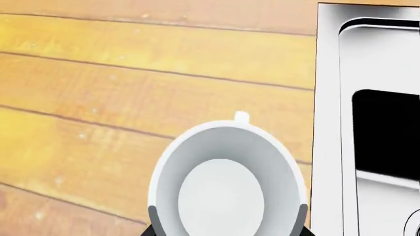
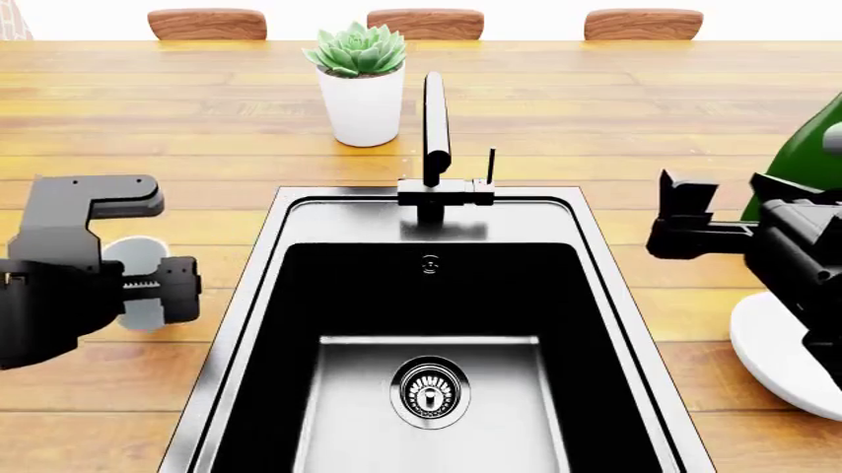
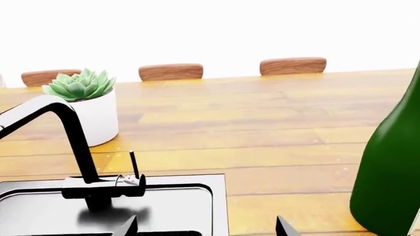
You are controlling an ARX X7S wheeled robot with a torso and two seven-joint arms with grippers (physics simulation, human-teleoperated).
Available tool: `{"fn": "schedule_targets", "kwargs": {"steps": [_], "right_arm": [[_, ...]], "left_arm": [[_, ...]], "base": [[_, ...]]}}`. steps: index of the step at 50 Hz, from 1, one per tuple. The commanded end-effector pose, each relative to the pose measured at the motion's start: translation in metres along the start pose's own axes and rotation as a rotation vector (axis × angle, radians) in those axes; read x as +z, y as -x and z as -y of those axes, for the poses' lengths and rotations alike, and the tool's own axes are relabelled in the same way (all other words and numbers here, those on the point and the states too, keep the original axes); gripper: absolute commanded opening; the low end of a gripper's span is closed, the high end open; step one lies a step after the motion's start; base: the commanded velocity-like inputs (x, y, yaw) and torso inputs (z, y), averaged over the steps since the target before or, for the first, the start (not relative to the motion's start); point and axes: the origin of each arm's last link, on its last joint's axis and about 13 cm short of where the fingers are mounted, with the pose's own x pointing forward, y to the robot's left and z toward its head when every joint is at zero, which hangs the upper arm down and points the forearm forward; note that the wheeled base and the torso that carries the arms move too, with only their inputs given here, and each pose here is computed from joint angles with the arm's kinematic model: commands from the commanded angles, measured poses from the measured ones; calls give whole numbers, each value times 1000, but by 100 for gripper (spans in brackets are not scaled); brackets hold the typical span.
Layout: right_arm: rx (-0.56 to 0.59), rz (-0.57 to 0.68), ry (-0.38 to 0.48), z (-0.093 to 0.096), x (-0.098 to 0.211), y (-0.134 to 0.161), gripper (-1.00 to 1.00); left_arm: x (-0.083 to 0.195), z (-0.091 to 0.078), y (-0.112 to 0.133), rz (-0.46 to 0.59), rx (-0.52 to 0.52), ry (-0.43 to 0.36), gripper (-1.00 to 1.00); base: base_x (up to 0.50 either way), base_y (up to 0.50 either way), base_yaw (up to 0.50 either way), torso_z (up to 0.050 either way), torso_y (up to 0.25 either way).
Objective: Pick the cup and bowl from the sink and place them on the counter for drying.
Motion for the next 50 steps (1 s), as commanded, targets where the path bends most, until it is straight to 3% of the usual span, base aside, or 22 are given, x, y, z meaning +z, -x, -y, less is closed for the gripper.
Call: {"fn": "schedule_targets", "kwargs": {"steps": [1, 14, 26, 27, 41, 50], "right_arm": [[10, -13, 2, -2, -5, -6, 100], [14, -19, 4, -3, -6, -4, 100], [9, -14, 7, -3, -5, 0, 100], [9, -15, 5, -3, -5, 0, 100], [13, -19, 5, -3, -6, 0, 100], [13, -15, 4, -3, -5, 0, 100]], "left_arm": [[-10, -6, -10, -43, 23, 20, -100], [-29, -10, -24, -122, 0, 30, -100], [-30, -7, -29, -133, 2, 49, -100], [-29, -8, -29, -130, 6, 48, 100], [-17, -8, -25, -90, 16, 60, 100], [-11, -9, -9, -66, -7, 51, 100]], "base": [[0, 0, 0, 0, 0], [0, 0, 0, 0, 0], [2, 0, 0, 0, 0], [0, 3, 0, 0, 0], [0, 0, 0, 0, 0], [0, 0, 0, 0, 0]]}}
